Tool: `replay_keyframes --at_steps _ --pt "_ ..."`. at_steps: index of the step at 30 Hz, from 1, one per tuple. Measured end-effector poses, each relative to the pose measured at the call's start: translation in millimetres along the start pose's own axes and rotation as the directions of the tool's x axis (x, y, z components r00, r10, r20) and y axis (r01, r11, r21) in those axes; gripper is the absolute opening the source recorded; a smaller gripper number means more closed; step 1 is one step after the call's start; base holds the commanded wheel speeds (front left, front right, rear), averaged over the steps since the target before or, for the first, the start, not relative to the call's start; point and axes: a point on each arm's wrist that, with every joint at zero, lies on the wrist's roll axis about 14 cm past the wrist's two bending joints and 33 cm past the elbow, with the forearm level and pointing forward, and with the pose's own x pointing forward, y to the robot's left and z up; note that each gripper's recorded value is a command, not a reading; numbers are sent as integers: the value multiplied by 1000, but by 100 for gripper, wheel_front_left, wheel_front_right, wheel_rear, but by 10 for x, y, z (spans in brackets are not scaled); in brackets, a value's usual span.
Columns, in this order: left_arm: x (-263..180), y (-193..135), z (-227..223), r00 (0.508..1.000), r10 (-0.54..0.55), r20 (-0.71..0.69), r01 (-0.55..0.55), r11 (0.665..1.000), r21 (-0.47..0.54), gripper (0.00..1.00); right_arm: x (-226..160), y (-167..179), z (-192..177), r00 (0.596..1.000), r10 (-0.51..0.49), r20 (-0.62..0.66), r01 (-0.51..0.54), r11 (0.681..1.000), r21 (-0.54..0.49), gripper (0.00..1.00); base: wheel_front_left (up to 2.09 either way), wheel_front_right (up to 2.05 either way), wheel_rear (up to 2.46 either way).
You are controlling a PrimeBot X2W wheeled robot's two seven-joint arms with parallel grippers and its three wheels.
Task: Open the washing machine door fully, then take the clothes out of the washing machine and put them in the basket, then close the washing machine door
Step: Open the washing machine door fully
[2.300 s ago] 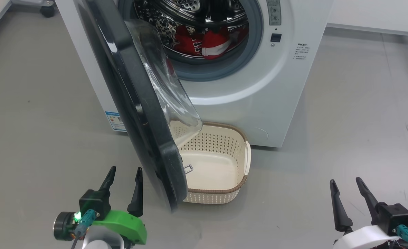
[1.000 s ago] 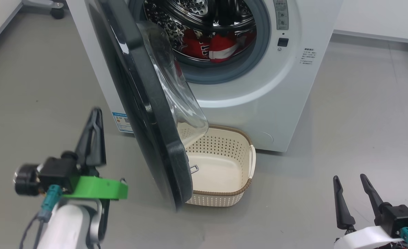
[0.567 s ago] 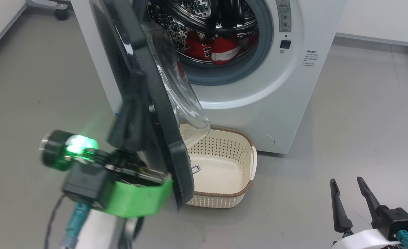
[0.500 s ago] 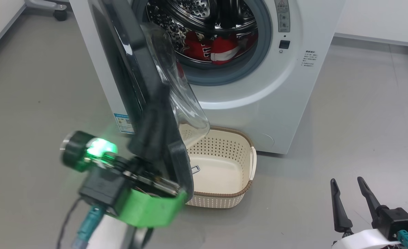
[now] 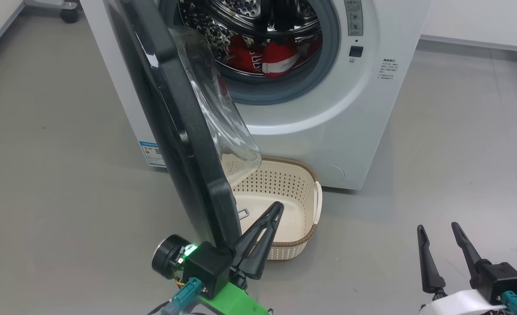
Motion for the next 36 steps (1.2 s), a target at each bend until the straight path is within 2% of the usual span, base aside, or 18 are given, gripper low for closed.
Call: replay_keyframes --at_steps 8,17,36 --pt "-31 265 -272 991 101 -88 -102 995 -3 0 -5 -52 -2 1000 -12 0 12 1000 -4 100 0 0 0" --pt "-54 517 -300 977 188 -96 -188 982 12 0 -2 -89 0 1000 -22 0 22 1000 -7 100 0 0 0" --pt "-118 673 -324 964 248 -101 -247 969 18 0 46 -64 -5 1000 -9 -1 9 1000 0 100 0 0 0"
